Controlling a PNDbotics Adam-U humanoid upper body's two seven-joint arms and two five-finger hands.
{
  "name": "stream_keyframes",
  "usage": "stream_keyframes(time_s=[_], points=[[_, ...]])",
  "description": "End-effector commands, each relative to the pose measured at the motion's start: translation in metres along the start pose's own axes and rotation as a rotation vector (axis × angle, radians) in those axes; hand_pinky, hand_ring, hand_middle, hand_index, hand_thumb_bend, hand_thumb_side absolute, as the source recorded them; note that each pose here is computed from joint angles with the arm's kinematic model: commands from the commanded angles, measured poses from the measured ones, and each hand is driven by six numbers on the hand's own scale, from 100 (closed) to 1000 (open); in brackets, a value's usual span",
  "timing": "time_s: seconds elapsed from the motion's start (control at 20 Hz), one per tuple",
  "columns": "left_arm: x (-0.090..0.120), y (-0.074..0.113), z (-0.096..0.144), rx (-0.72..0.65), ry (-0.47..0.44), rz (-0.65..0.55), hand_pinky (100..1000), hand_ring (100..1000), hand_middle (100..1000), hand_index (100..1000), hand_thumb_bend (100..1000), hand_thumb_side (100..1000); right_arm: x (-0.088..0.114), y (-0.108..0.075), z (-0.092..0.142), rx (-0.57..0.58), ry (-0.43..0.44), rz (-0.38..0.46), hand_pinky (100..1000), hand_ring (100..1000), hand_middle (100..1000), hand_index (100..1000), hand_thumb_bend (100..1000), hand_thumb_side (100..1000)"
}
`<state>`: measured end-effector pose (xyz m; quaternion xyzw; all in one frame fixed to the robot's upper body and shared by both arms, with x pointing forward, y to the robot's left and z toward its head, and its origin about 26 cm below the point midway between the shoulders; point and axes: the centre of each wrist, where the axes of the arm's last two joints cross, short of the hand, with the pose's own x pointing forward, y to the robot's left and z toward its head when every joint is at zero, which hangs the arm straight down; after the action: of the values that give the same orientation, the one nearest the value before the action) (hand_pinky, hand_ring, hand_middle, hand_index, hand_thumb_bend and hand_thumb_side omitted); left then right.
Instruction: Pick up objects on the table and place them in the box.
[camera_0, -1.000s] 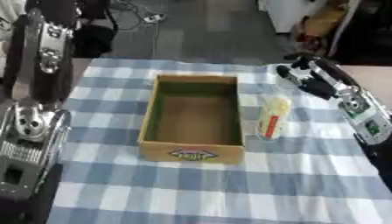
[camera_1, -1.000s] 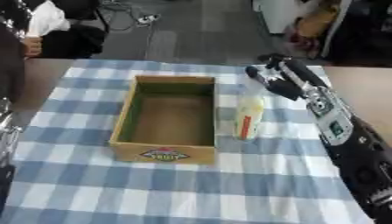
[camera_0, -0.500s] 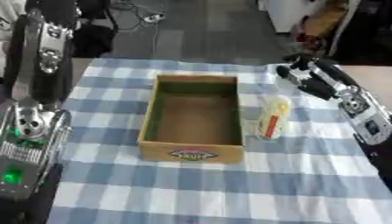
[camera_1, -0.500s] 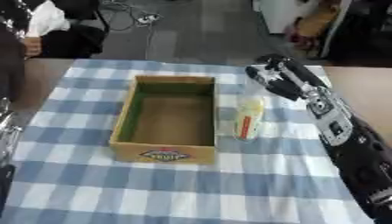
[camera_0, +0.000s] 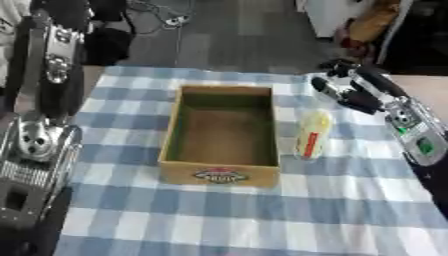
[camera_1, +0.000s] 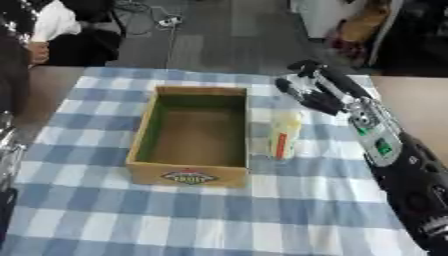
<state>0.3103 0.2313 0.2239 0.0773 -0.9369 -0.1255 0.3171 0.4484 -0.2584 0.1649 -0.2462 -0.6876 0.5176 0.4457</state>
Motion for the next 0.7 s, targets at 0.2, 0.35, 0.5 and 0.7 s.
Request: stream_keyframes(time_s=[0.2, 0.35, 0.5, 0.7], points=[[0.0076, 0.0028, -0.0057, -0.006, -0.036, -0.005, 938, 791, 902, 972, 614, 897, 0.0122, -0.0222, 0.0039, -0.023, -0.04, 0.041, 894, 850, 883, 921, 520, 1000], [0.0077, 0.0027, -0.0058, -0.006, -0.036, -0.005, 938, 791, 902, 972, 614, 896, 0.0145, -0.0226, 0.0045, -0.018, -0.037, 0.042, 893, 849, 882, 919, 521, 1000], [0.0078, 0.0026, -0.0059, -0.006, -0.037, -0.004, 939, 791, 902, 972, 615, 896, 0.0148, -0.0221, 0.0047, -0.013, -0.031, 0.041, 893, 849, 882, 919, 519, 1000], [0.0079, 0.0027, -0.006, -0.006, -0.037, -0.005, 939, 791, 901, 972, 615, 897, 0.0137, -0.0198, 0.0048, -0.007, -0.019, 0.039, 893, 849, 882, 919, 514, 1000]])
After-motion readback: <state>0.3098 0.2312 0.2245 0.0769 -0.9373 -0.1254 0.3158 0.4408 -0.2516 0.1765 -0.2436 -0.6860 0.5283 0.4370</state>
